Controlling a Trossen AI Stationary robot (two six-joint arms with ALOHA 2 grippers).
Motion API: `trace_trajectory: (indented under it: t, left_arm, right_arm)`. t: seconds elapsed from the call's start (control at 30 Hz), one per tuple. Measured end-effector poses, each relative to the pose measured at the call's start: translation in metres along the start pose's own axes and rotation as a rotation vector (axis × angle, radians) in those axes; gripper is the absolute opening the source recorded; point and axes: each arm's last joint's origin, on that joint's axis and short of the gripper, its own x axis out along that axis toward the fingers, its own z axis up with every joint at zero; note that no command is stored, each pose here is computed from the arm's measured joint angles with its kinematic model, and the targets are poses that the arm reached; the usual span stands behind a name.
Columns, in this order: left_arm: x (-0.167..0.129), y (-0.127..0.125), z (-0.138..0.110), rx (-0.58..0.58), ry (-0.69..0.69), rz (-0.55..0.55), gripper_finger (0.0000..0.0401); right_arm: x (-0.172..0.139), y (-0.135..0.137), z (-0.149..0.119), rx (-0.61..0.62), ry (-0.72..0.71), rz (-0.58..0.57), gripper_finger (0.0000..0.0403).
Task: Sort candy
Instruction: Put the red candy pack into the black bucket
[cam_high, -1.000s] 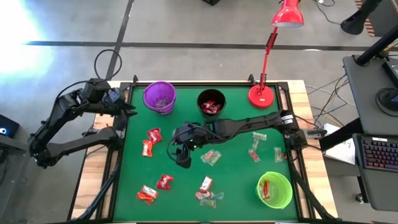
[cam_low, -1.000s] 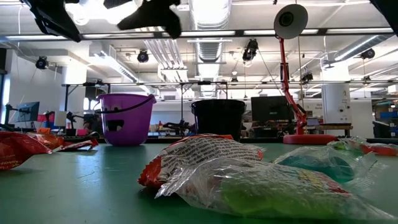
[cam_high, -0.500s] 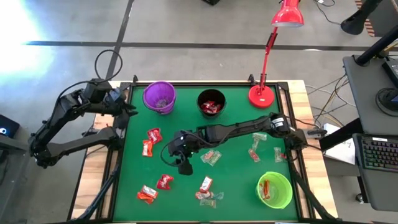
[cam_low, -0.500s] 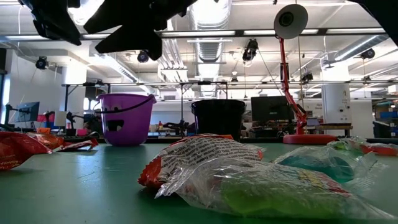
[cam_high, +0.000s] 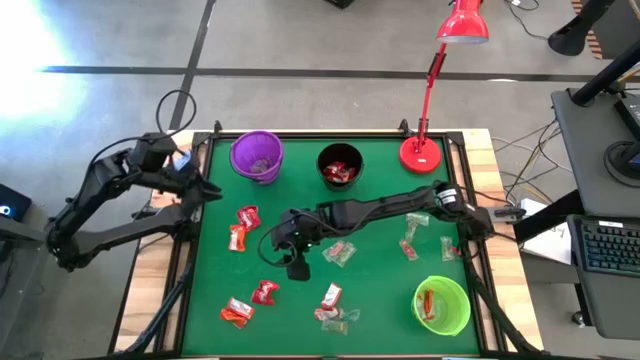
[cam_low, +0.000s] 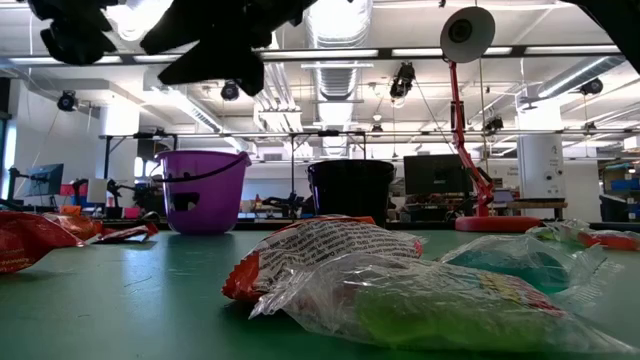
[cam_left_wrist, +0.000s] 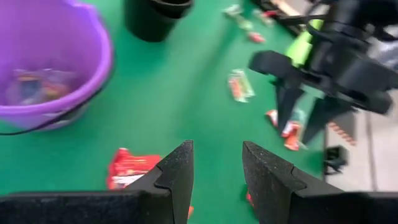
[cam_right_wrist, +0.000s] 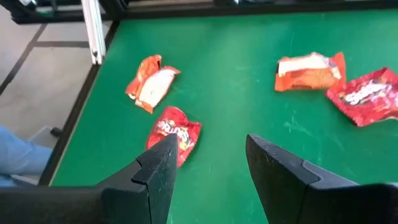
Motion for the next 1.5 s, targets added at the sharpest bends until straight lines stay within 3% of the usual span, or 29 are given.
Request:
trace_trajectory:
  t: [0.17, 0.37, 0.7, 0.9, 1.17, 1.5]
  left_arm:
    - [-0.002, -0.005, -0.002, -0.009, -0.023, -0.052, 0.0119]
    - [0.007, -0.011, 0.017, 0.085, -0.101, -0.106, 0.0117]
    - [0.043, -0.021, 0.023, 0.221, 0.107, -0.134, 0.0086]
    - [0.06, -0.034, 0.019, 0.212, 0.221, -0.175, 0.008]
    - [0.088, -0.045, -0.008, 0.045, 0.411, -0.154, 0.0088]
    - [0.124, -0.049, -0.057, -0.26, 0.535, -0.082, 0.0145]
  right_arm:
    - [-0.013, 0.0, 0.007, 0.0, -0.026, -0.02, 0.0183]
    - [-0.033, 0.001, 0.014, 0.004, -0.025, -0.079, 0.0183]
    - [-0.086, 0.004, 0.011, 0.048, 0.103, -0.368, 0.0183]
    - [-0.12, 0.009, 0.011, 0.101, 0.131, -0.485, 0.0183]
    - [-0.157, 0.013, 0.007, 0.171, 0.159, -0.626, 0.0183]
    - [-0.177, 0.017, 0.008, 0.179, 0.139, -0.65, 0.0183]
